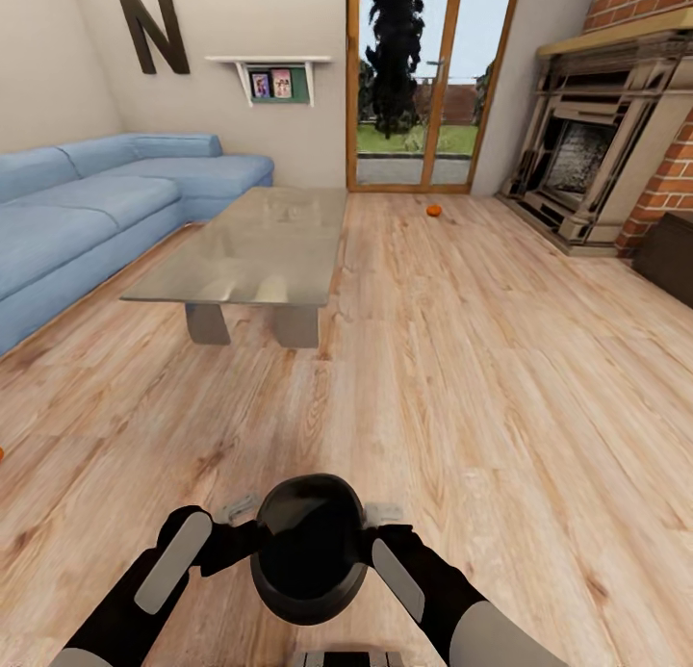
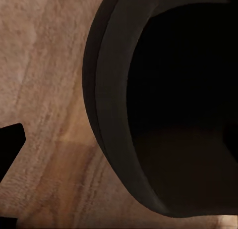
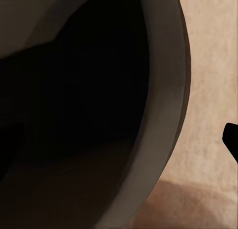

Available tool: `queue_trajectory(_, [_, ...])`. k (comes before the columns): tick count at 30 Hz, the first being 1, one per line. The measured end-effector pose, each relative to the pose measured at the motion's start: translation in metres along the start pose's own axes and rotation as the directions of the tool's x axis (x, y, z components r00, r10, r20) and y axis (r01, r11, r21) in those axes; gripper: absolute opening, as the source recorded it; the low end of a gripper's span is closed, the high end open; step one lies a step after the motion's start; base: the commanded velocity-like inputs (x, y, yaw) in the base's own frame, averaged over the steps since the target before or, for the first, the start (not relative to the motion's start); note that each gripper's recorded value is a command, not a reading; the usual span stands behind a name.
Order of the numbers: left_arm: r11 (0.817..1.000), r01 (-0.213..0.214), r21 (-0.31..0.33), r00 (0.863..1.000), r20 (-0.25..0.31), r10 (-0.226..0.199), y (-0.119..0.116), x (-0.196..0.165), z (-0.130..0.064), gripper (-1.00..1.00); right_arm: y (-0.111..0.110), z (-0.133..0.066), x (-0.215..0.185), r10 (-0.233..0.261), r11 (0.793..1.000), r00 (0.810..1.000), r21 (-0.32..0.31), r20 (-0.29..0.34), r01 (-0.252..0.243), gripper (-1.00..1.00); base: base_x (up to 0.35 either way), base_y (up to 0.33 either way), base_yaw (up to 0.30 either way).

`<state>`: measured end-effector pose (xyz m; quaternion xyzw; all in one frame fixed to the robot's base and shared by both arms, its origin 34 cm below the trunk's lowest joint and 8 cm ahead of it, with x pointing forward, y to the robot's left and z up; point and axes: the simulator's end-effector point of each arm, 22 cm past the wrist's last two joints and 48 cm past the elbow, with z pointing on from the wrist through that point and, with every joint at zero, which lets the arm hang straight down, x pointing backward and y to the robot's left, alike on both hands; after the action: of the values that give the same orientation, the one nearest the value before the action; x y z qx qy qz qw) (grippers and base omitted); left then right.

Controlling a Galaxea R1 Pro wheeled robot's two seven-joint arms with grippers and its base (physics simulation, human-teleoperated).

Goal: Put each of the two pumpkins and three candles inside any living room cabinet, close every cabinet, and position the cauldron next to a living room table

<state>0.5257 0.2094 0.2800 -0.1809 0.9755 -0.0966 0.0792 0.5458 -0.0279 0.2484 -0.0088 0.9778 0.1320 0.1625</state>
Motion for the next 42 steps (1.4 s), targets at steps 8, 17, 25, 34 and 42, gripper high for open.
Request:
queue_trajectory(8, [1.000, 0.005, -0.011, 1.000, -0.031, -0.006, 0.005, 0.009, 0.013, 1.00, -0.003, 0.012, 0.011, 0.015, 1.000, 1.000, 0.000, -0.021, -0.015, 1.00, 0.000, 0.000, 0.000])
queue_trajectory(17, [1.000, 0.010, -0.023, 0.998, -0.061, -0.011, 0.011, 0.018, 0.026, 1.00, -0.007, 0.024, 0.025, 0.023, 1.000, 0.998, 0.001, -0.050, -0.023, 1.00, 0.000, 0.000, 0.000])
queue_trajectory(25, [1.000, 0.011, -0.022, 0.998, -0.060, -0.012, 0.011, 0.018, 0.026, 1.00, -0.007, 0.024, 0.025, 0.023, 1.000, 0.998, 0.002, -0.051, -0.023, 1.00, 0.000, 0.000, 0.000])
queue_trajectory(34, [0.998, 0.027, -0.060, 0.995, -0.096, -0.033, 0.025, 0.026, 0.042, 1.00, -0.009, 0.031, 0.033, 0.028, 1.000, 0.997, 0.003, -0.070, -0.028, 1.00, 0.000, 0.000, 0.000])
queue_trajectory(42, [0.996, 0.037, -0.077, 0.995, -0.091, -0.044, 0.027, 0.025, 0.048, 1.00, -0.009, 0.031, 0.033, 0.028, 1.000, 0.997, 0.003, -0.069, -0.028, 1.00, 0.000, 0.000, 0.000])
